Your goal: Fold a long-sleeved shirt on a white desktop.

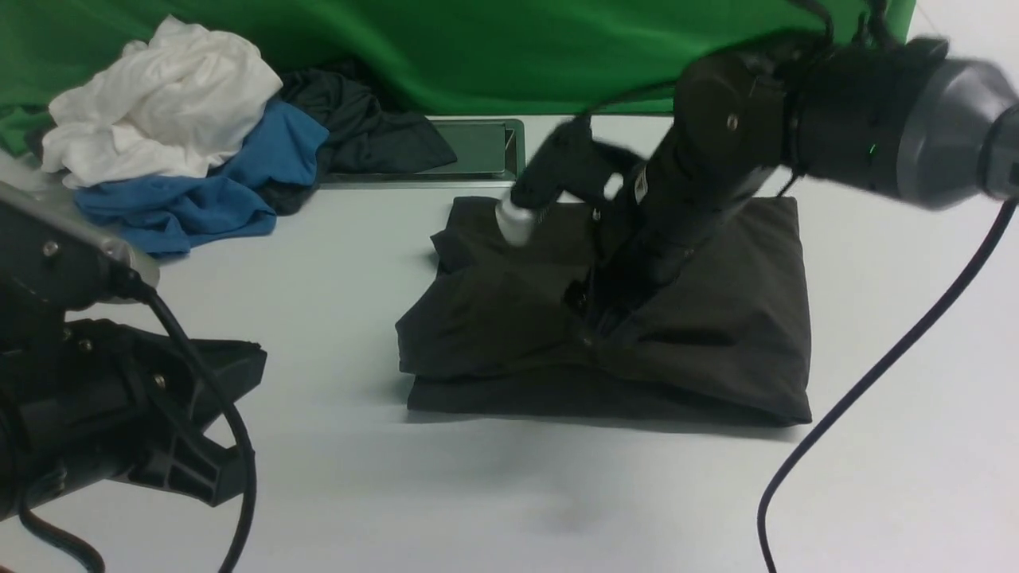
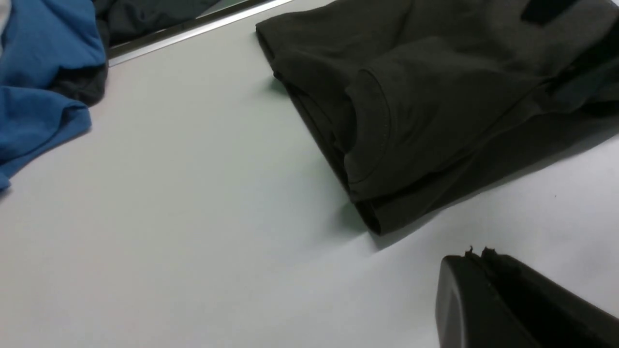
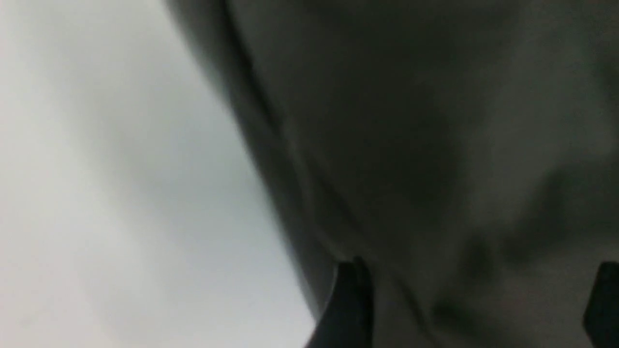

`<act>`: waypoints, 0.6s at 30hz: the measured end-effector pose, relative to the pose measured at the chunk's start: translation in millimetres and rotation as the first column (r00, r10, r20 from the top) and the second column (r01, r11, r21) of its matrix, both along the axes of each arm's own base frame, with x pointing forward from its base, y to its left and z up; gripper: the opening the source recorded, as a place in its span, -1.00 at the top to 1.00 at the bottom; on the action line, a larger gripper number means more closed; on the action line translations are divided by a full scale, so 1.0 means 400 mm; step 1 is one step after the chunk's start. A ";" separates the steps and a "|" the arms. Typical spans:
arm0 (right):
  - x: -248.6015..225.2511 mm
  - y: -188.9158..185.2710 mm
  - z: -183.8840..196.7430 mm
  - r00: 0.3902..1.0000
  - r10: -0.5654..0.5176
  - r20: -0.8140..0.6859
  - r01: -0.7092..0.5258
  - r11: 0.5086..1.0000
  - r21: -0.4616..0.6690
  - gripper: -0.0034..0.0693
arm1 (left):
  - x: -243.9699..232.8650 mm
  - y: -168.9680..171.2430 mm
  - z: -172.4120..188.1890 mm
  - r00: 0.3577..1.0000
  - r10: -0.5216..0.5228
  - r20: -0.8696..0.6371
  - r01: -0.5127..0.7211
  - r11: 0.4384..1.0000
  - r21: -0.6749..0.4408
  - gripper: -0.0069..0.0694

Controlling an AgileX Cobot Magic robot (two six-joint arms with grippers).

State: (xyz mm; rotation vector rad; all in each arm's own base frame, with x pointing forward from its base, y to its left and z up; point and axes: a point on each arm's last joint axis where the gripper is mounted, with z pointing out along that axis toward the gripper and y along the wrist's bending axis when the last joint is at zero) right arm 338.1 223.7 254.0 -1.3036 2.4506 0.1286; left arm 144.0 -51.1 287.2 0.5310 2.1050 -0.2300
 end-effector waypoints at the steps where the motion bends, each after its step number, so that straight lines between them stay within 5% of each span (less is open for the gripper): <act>1: -0.001 -0.004 0.022 1.000 -0.021 0.009 0.021 1.000 0.003 -0.53 | 0.000 0.000 0.001 1.000 -0.001 -0.001 0.001 1.000 0.000 0.77; 8: -0.079 -0.080 0.176 0.974 -0.228 0.013 0.228 0.974 0.006 0.73 | -0.066 0.003 0.091 0.981 -0.049 0.186 0.061 0.997 -0.056 0.77; 18: -0.327 -0.245 0.267 0.874 -0.486 0.012 0.475 0.859 0.189 0.74 | -0.249 0.042 0.082 0.870 -0.061 0.489 0.127 0.986 -0.103 0.77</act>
